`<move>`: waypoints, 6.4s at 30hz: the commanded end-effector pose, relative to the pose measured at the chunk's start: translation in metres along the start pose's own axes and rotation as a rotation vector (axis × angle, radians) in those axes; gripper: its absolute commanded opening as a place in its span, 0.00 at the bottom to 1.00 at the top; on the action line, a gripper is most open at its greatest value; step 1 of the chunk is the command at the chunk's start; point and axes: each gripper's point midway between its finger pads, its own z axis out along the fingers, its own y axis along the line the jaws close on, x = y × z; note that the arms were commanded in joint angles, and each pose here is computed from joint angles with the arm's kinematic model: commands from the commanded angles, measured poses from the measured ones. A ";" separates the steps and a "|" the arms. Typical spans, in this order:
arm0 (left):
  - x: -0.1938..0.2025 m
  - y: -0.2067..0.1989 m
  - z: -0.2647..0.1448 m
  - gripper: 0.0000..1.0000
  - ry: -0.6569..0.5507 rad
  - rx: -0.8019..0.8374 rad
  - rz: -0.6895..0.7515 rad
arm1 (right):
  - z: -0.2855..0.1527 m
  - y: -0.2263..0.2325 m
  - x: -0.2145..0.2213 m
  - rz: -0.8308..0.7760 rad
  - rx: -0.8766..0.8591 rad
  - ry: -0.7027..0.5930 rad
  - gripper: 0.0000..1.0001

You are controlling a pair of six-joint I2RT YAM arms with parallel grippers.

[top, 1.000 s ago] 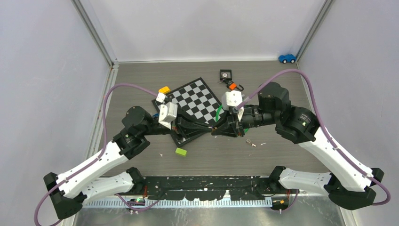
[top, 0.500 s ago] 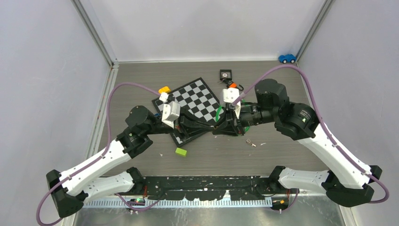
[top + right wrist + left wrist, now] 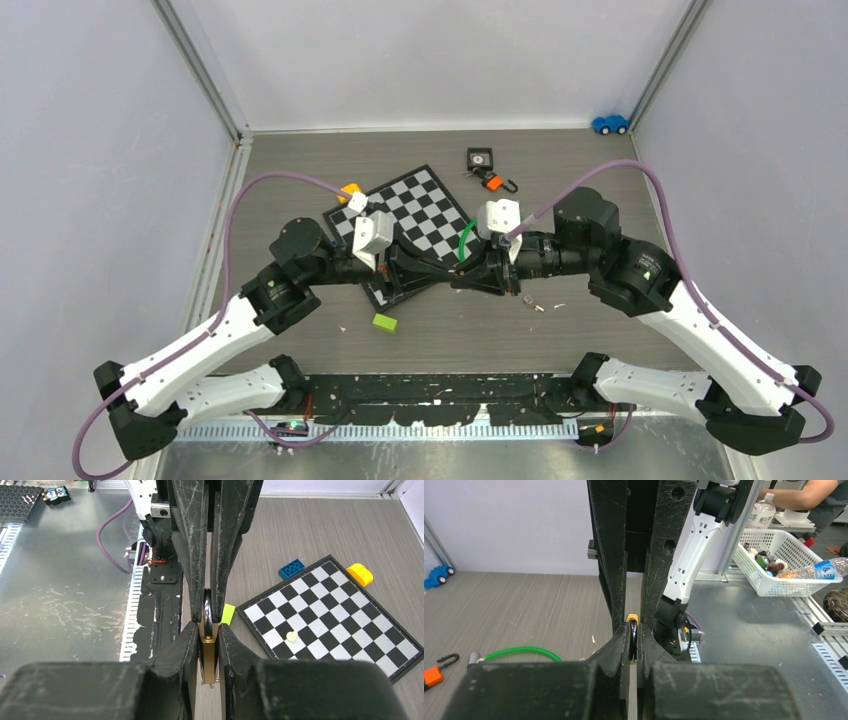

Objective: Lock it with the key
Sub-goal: Lock the lock, then place the key at the center of the board.

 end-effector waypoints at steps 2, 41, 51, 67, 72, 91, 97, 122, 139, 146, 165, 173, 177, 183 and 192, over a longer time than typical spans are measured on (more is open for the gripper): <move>0.094 -0.004 -0.013 0.00 0.331 -0.027 -0.219 | -0.027 0.002 -0.118 -0.312 0.073 -0.443 0.00; 0.003 -0.014 -0.030 0.00 0.160 -0.098 -0.099 | -0.035 0.012 -0.056 -0.085 0.135 -0.544 0.54; -0.037 -0.009 -0.045 0.00 -0.079 -0.188 0.022 | -0.034 0.006 -0.043 0.053 0.170 -0.525 0.56; -0.077 -0.042 -0.055 0.00 -0.204 -0.066 0.094 | -0.017 0.022 -0.039 0.103 0.024 -0.434 0.54; -0.076 -0.044 -0.054 0.00 -0.200 -0.053 0.089 | -0.014 0.027 -0.040 0.111 -0.015 -0.429 0.52; -0.075 -0.044 -0.052 0.00 -0.198 -0.046 0.079 | -0.008 0.026 -0.035 0.089 -0.032 -0.410 0.27; -0.077 -0.043 -0.053 0.00 -0.206 -0.053 0.083 | -0.007 0.028 -0.033 0.091 -0.041 -0.401 0.29; -0.079 -0.041 -0.054 0.00 -0.214 -0.071 0.086 | -0.004 0.027 -0.013 0.062 -0.030 -0.322 0.00; -0.085 -0.040 -0.059 0.00 -0.232 -0.093 0.106 | 0.008 0.009 0.081 0.115 0.104 -0.123 0.00; -0.083 -0.037 -0.060 0.00 -0.225 -0.112 0.108 | 0.007 0.008 0.110 0.168 0.146 -0.083 0.00; 0.043 0.065 -0.049 0.00 0.058 -0.563 -0.186 | 0.033 -0.019 0.211 0.800 0.439 0.085 0.00; 0.138 0.078 -0.043 0.00 0.238 -0.580 -0.278 | 0.049 -0.017 0.271 0.962 0.498 0.120 0.04; 0.170 0.080 -0.039 0.00 0.246 -0.586 -0.346 | 0.036 -0.032 0.301 0.975 0.669 0.169 0.09; 0.207 0.086 -0.038 0.00 0.300 -0.613 -0.406 | 0.034 -0.041 0.325 1.032 0.778 0.197 0.17; 0.231 0.090 -0.031 0.00 0.345 -0.618 -0.450 | 0.035 -0.049 0.334 1.019 0.828 0.260 0.38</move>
